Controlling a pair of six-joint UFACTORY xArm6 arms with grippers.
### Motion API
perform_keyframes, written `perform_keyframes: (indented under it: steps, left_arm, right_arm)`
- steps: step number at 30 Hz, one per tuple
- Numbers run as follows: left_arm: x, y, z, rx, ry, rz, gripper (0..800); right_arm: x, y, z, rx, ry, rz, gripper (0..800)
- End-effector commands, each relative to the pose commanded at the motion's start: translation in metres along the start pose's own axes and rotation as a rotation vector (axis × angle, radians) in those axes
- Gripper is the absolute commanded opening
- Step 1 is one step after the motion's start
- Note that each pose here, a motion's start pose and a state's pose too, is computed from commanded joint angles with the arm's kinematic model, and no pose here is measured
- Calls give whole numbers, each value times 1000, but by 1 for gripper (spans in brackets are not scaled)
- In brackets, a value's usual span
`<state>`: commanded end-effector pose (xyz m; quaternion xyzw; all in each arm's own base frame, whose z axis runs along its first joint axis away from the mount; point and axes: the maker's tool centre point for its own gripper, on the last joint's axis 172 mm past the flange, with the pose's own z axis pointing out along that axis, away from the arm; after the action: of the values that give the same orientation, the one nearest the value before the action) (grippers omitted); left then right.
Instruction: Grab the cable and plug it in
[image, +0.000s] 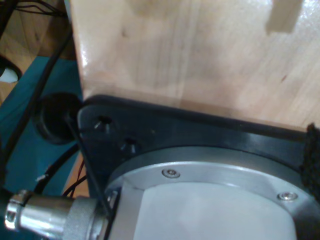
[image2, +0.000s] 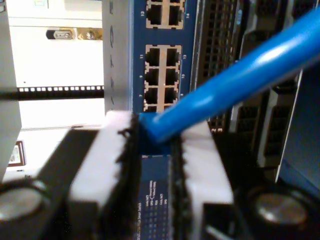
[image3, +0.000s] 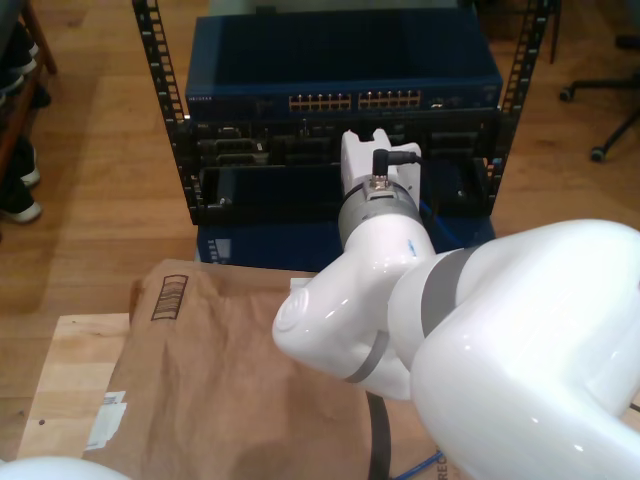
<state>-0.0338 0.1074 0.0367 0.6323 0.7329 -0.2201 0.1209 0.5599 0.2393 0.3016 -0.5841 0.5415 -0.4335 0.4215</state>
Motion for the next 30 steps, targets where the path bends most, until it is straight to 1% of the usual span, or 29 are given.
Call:
perform_keyframes:
  steps: [3, 5, 9, 12, 14, 20, 24, 27, 30]
  left_arm:
    - [0, 0, 0, 0, 0, 0, 800]
    - [0, 0, 0, 0, 0, 0, 800]
    - [0, 0, 0, -1, 0, -3, 800]
    - [0, 0, 0, 0, 0, 0, 800]
    - [0, 0, 0, 0, 0, 0, 800]
    - [0, 0, 0, 0, 0, -2, 800]
    - [0, 0, 0, 0, 0, 0, 800]
    - [0, 0, 0, 0, 0, 0, 800]
    - [0, 0, 0, 0, 0, 0, 800]
  right_arm:
    - [3, 3, 1, -2, 7, -5, 0]
    - [18, 18, 7, -19, 38, -25, 0]
    - [32, 10, 8, 9, 73, -24, 0]
    - [34, -10, 2, 36, 64, 0, 0]
    - [35, -16, 2, 42, 65, 13, 0]
    - [35, -14, 3, 40, 66, 6, 0]
    - [45, -16, 9, 46, 78, -6, 0]
    - [59, -3, 18, 25, 106, -15, 0]
    - [81, -3, 25, 22, 142, -4, 0]
